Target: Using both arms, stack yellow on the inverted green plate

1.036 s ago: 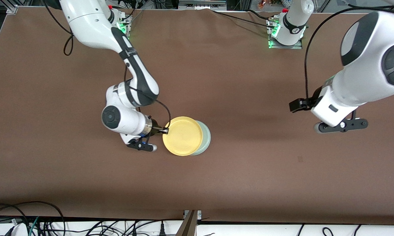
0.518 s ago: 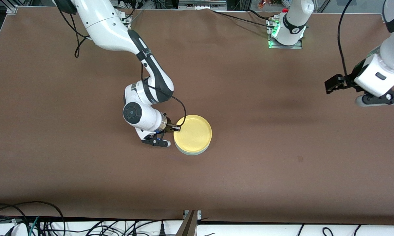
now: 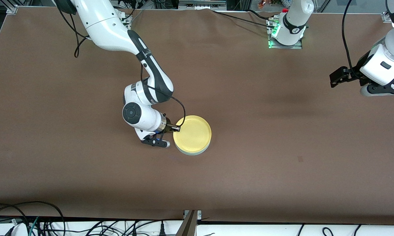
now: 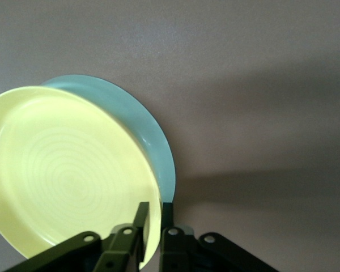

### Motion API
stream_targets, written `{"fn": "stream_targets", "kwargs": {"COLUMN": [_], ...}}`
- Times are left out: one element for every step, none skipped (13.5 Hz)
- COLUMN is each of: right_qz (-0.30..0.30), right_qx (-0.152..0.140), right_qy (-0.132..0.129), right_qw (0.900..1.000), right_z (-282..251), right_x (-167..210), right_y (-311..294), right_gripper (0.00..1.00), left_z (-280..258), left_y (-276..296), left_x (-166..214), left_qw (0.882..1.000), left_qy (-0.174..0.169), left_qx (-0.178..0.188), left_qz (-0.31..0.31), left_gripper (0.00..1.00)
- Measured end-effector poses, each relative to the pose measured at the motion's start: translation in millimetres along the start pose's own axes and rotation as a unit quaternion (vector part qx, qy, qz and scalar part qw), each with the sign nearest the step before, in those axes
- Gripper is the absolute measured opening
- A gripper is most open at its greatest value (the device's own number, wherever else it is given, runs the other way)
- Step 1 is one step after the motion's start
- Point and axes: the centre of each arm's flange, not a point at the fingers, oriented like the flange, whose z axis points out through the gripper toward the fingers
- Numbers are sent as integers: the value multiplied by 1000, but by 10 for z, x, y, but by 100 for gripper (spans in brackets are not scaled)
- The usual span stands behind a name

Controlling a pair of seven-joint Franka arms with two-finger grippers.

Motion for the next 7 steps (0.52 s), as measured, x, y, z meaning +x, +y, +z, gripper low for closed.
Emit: {"fn": "stream_targets", "kwargs": {"right_qz": [-1,-1,0,-5,-11,-19,-30], "right_qx": [0,1,2,3,1,-2,-8], "right_qy": [4,10,19,22,14,1,-11], "right_qw": [1000,1000,1000,1000,1000,1000,999], "right_z": [-21,-75,-176,-296,-435,-609,-800], "right_x": [26,77,175,295,412,523,624], "right_y": [14,42,104,209,342,477,617], "right_gripper": [30,42,54,65,77,88,99], "left_z": [-1,-1,0,-5,-23,-54,-88], "left_y": [-55,-92,-116,-123,-117,-116,-122], "left_x": [14,22,26,29,30,32,34], "left_qw": [1000,1000,1000,1000,1000,1000,1000], "left_qy": [2,3,2,3,6,9,13], "left_qx": [-4,-13,-19,-19,-20,-20,-21], "left_qz": [-5,-9,-11,-12,-11,-11,-11], "left_gripper": [100,100,100,100,100,100,100]}}
